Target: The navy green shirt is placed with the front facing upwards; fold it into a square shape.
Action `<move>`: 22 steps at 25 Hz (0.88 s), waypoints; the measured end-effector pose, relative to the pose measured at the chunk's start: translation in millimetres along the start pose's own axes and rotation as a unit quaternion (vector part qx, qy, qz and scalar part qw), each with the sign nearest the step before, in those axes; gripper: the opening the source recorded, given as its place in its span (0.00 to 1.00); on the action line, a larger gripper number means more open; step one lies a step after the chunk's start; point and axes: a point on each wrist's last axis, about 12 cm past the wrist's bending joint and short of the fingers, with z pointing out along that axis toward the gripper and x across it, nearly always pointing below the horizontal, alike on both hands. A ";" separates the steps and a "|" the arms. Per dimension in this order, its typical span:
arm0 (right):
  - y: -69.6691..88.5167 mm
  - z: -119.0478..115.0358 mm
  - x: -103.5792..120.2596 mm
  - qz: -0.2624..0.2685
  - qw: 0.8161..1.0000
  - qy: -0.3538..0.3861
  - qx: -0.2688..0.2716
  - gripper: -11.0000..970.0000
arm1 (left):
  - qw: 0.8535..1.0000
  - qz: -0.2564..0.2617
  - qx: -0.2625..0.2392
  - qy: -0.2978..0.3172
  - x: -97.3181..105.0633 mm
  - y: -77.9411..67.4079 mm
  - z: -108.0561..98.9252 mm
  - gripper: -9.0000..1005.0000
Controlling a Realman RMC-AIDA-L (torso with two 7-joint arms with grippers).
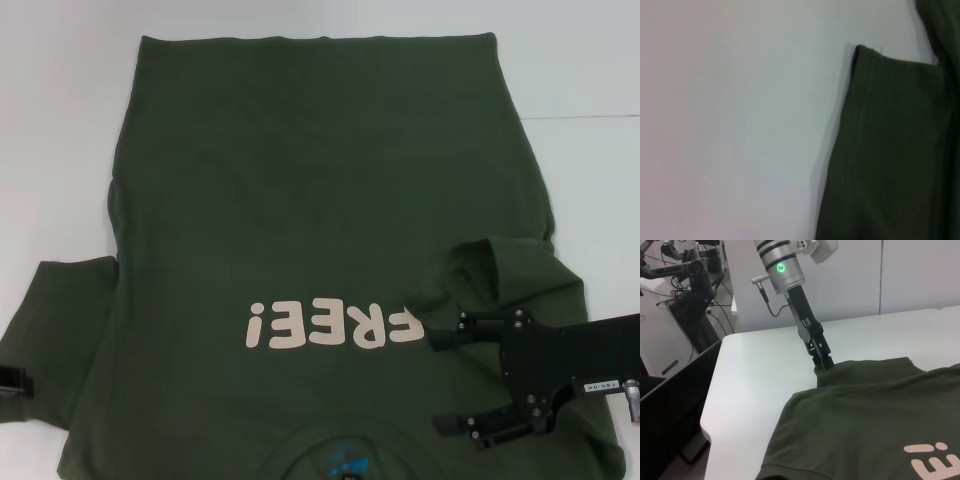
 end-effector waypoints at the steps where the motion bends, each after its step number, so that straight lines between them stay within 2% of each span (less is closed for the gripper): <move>1: 0.0 0.0 0.0 0.000 1.000 0.000 0.000 0.95 | 1.000 0.000 0.000 0.000 -0.4 -0.5 0.0 0.67; 16: 0.8 -0.6 1.0 0.001 1.000 0.000 0.001 0.95 | 1.000 -0.003 0.006 0.005 0.3 -2.4 2.0 0.66; 22: 0.7 -0.8 0.7 0.001 1.000 0.001 0.001 0.95 | 1.000 0.002 0.019 0.012 -2.7 -8.5 8.4 0.65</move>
